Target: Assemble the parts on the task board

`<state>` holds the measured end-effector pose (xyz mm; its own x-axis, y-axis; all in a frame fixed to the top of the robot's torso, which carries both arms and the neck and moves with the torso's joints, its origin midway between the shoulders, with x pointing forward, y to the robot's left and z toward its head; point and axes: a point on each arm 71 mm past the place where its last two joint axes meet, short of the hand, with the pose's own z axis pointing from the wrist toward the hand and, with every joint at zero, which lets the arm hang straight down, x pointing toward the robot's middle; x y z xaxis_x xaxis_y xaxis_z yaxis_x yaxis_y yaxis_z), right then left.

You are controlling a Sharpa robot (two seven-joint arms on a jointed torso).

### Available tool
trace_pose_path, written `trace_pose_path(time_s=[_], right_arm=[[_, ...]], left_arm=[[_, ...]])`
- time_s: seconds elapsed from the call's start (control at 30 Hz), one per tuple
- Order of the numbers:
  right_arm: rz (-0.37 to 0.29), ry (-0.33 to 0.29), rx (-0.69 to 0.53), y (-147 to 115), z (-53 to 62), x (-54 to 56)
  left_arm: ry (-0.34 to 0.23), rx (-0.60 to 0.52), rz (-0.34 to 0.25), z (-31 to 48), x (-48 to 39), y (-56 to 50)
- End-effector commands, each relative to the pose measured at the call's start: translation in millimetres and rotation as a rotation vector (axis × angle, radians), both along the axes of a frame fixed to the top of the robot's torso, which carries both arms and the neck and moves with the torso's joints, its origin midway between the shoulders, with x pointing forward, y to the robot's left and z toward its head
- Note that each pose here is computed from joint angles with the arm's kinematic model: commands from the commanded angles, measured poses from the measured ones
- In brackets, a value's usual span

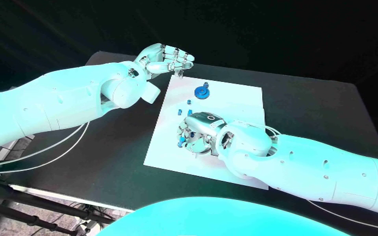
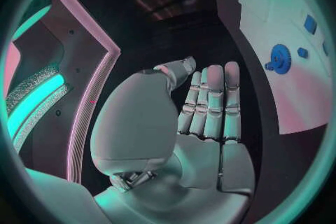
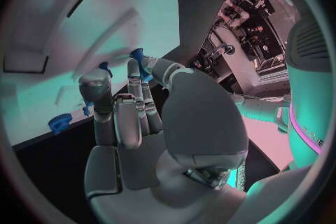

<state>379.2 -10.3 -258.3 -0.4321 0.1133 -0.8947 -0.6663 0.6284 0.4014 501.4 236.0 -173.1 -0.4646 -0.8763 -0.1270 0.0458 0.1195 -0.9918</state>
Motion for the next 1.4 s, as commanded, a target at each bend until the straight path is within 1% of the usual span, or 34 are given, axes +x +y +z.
trace_pose_path(time_s=[0.03,0.47,0.7,0.93,1.1,1.17,1.33,1.4], right_arm=[[0.013,-0.013,-0.029,2,-1.4,-1.5],[0.024,-0.018,-0.031,7,-3.2,-3.2],[0.008,-0.016,-0.013,5,-2.6,-3.9],[-0.012,-0.027,0.02,-2,1.1,-5.9],[-0.024,-0.038,0.054,-11,6.9,-9.6],[-0.03,-0.046,0.073,-16,11.0,-11.5],[-0.064,-0.068,0.143,-35,27.1,-12.0],[-0.093,-0.059,0.175,-48,34.8,-9.5]], left_arm=[[0.0,-0.005,-0.021,0.9,-0.9,-3.0],[0.001,-0.005,-0.024,0.9,-1.1,-3.8],[0.003,-0.006,-0.029,0.8,-1.2,-4.7],[0.003,-0.005,-0.028,0.7,-1.1,-4.1],[0.002,-0.005,-0.025,0.8,-1.1,-3.1],[0.001,-0.005,-0.024,0.8,-1.1,-2.7],[0.001,-0.003,-0.02,0.7,-0.9,-1.3],[0.0,-0.003,-0.019,0.7,-1.0,-0.8]])
